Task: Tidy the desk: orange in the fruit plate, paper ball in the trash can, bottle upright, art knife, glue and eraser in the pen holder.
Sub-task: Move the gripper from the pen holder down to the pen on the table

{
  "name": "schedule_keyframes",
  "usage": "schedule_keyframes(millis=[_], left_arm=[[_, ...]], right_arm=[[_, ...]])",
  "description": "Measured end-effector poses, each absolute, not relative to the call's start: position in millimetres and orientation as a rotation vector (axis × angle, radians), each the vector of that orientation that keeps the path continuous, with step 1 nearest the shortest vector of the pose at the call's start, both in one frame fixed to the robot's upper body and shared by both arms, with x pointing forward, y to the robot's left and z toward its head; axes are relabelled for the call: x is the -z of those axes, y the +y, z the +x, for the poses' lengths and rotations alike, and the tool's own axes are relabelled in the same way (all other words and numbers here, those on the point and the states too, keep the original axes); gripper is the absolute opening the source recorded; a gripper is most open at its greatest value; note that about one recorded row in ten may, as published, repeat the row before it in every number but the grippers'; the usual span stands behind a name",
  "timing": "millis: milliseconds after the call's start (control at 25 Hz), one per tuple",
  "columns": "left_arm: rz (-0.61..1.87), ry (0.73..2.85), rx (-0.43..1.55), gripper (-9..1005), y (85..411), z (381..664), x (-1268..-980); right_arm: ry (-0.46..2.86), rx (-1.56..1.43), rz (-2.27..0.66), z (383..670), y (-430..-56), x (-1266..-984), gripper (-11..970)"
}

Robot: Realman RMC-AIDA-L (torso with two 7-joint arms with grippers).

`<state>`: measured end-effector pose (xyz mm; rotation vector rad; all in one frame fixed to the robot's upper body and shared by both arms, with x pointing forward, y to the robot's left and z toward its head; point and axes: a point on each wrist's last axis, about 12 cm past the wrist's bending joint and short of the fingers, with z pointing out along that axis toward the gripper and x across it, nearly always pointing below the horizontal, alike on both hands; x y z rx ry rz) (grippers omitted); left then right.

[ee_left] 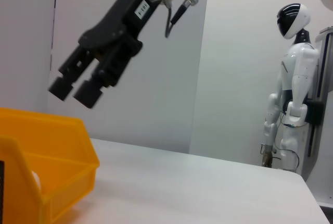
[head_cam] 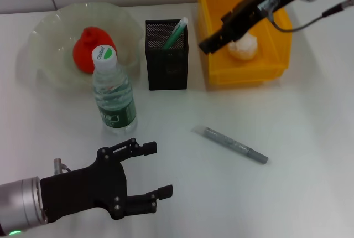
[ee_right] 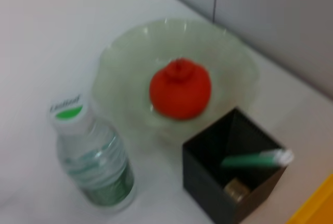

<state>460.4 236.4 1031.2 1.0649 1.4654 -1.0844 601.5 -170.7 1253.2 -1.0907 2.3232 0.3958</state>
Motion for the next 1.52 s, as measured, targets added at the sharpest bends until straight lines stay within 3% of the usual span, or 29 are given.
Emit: schedule_keyframes(millis=[240, 880, 1520], left_arm=[[1.07, 1.46, 1.086, 847, 235, 462, -1032], [1.061, 1.467, 1.091, 847, 235, 459, -1030], [1.058, 1.472, 1.089, 847, 236, 459, -1030]], right_arm=[[2.376, -0.408, -1.107, 593, -175, -1251, 792], [2.477, -0.401, -1.135, 581, -184, -1234, 795], [2.533, -0.338, -1.289, 572, -167, -1215, 794]])
